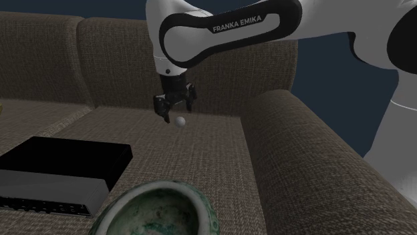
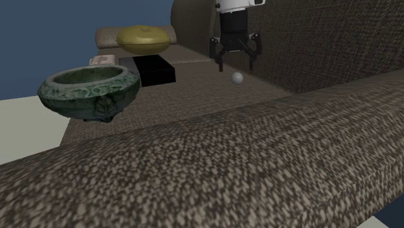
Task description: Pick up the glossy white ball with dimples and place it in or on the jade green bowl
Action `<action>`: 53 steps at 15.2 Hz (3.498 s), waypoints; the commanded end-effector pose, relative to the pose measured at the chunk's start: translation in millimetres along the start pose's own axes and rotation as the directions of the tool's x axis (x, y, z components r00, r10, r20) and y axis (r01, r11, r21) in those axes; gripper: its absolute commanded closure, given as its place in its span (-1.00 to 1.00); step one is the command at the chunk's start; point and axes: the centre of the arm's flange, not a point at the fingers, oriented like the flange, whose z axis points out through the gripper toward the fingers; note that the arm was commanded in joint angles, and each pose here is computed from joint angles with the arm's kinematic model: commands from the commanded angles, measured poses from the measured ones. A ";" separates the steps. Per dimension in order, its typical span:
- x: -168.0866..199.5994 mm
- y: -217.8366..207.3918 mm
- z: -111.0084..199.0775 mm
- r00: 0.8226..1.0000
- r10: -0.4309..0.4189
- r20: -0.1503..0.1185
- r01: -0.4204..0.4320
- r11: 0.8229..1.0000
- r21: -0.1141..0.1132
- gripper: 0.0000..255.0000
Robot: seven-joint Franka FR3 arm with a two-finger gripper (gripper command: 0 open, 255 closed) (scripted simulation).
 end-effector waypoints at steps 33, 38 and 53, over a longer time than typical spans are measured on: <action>3.0 6.0 -33.8 1.000 0.000 -0.001 0.000 1.000 0.000 1.00; 4.1 9.5 -59.9 1.000 0.000 -0.001 0.000 1.000 0.000 1.00; 7.3 19.8 -138.4 1.000 0.000 -0.001 0.000 1.000 0.000 1.00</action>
